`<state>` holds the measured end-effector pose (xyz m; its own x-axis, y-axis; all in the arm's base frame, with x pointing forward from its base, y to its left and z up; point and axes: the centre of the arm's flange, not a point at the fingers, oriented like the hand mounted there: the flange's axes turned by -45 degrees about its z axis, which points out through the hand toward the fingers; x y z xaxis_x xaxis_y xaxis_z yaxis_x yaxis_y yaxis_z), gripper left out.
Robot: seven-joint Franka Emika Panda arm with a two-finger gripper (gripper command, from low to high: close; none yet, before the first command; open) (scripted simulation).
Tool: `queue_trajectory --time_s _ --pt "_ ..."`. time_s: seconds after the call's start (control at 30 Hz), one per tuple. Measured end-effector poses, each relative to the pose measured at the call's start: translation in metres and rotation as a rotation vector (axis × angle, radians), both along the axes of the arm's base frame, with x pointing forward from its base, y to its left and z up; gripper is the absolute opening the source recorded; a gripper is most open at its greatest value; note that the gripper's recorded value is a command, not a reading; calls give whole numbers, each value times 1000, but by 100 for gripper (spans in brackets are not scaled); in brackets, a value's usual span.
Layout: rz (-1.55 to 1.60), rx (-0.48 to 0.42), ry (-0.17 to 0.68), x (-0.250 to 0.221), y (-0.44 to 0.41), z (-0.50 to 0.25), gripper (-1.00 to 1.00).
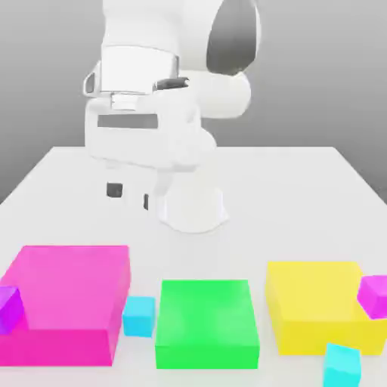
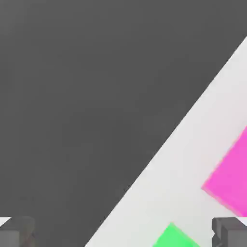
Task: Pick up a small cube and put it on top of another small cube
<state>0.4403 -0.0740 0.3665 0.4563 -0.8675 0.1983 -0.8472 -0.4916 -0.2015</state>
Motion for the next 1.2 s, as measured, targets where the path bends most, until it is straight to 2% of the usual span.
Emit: queue_trajectory --time_s 0.37,0.57,0.6,0.83,1.03,1.2 --pt "-546 149 229 -63 -24 -165 0" --pt "-579 157 245 -68 -22 -225 0" --pt "-579 157 246 -69 -22 -234 -100" --pt "-579 157 244 -69 -22 -235 -100" --pt "-580 156 243 -69 -22 -184 -100" --pt "-528 183 162 -25 -45 -131 -100"
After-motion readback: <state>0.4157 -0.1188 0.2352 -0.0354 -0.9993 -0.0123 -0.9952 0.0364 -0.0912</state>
